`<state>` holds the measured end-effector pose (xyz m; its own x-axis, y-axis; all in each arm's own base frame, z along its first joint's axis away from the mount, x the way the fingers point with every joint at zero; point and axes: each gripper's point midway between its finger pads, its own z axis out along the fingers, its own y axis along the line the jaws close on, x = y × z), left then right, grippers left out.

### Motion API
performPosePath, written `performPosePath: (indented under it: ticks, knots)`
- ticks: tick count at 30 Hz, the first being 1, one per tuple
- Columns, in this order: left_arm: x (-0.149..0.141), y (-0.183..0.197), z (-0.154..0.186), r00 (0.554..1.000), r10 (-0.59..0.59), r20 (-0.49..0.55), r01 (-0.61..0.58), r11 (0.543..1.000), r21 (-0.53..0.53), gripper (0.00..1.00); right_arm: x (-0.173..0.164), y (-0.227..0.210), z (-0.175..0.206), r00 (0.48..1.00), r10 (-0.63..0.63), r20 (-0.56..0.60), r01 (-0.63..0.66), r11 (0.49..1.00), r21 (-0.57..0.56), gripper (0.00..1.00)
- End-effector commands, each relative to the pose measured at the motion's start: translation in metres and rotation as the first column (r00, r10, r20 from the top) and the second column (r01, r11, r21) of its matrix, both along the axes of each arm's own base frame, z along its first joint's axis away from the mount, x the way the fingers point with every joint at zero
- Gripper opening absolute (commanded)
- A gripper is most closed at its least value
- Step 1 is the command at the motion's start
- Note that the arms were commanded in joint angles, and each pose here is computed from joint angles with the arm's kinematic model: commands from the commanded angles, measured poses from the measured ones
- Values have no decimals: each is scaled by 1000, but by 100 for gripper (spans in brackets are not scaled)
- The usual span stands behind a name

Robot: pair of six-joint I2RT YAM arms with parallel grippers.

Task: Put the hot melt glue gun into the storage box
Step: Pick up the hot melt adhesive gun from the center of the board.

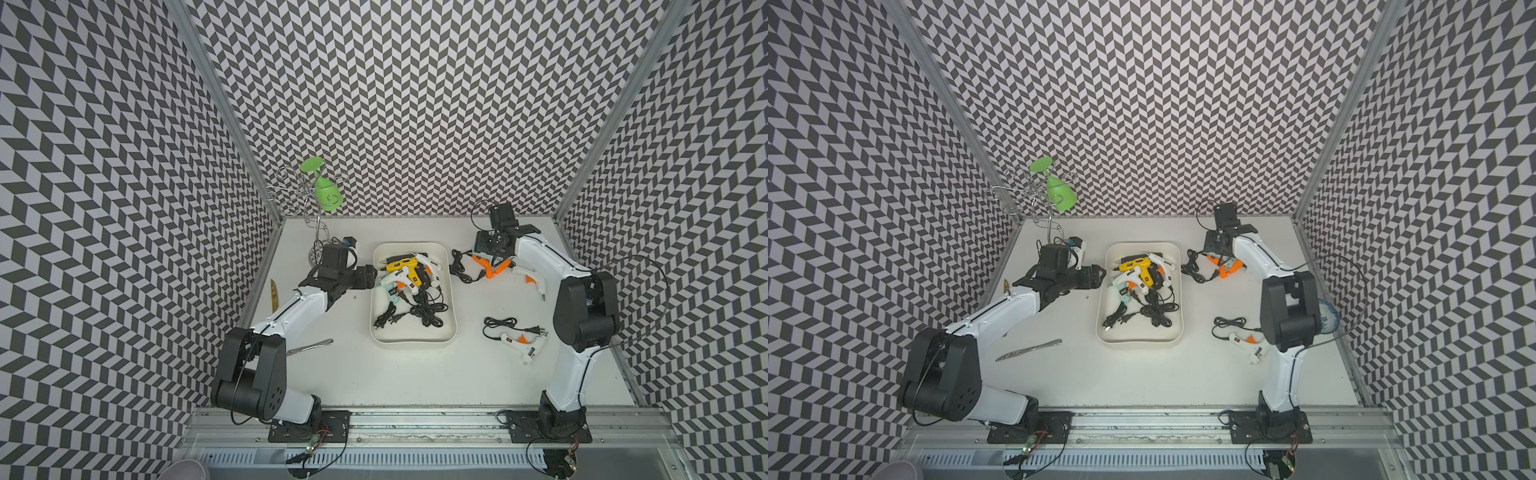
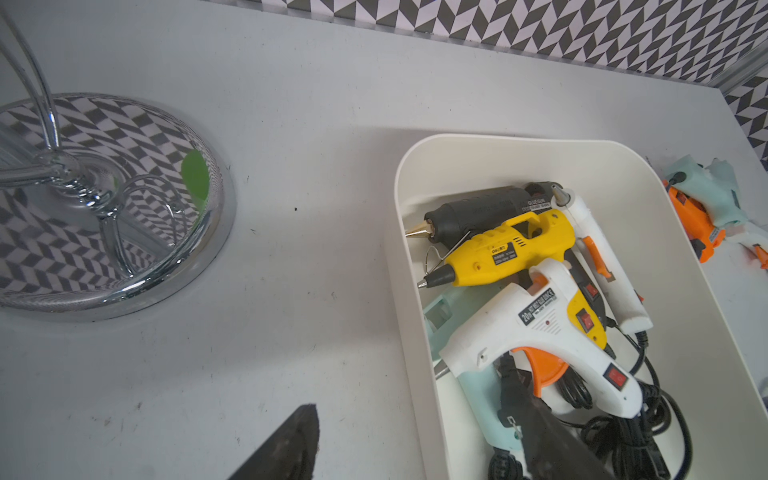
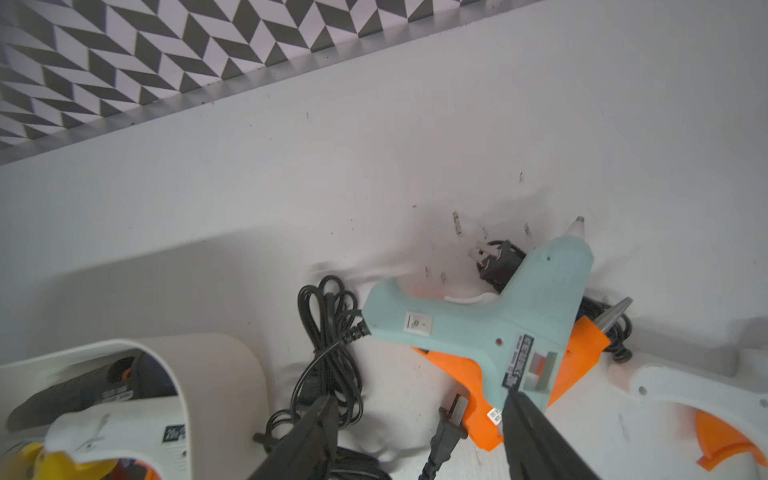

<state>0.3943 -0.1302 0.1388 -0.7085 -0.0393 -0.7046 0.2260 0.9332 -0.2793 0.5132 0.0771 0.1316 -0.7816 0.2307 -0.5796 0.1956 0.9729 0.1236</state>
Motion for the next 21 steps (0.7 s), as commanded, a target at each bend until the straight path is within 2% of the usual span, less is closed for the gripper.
performPosePath:
  ticks: [1,10,21]
  knots:
    - [8,-3,24,997,-13,70,14,1000,-6,81,2,-30,-14,995,-95,-41,92,994,-66,66]
    - [5,-11,33,995,-40,96,40,999,-2,81,10,-53,-28,974,-213,-75,220,969,108,68]
    - [1,-11,31,995,-43,86,42,999,12,80,28,-61,-71,956,-241,-165,260,959,111,68]
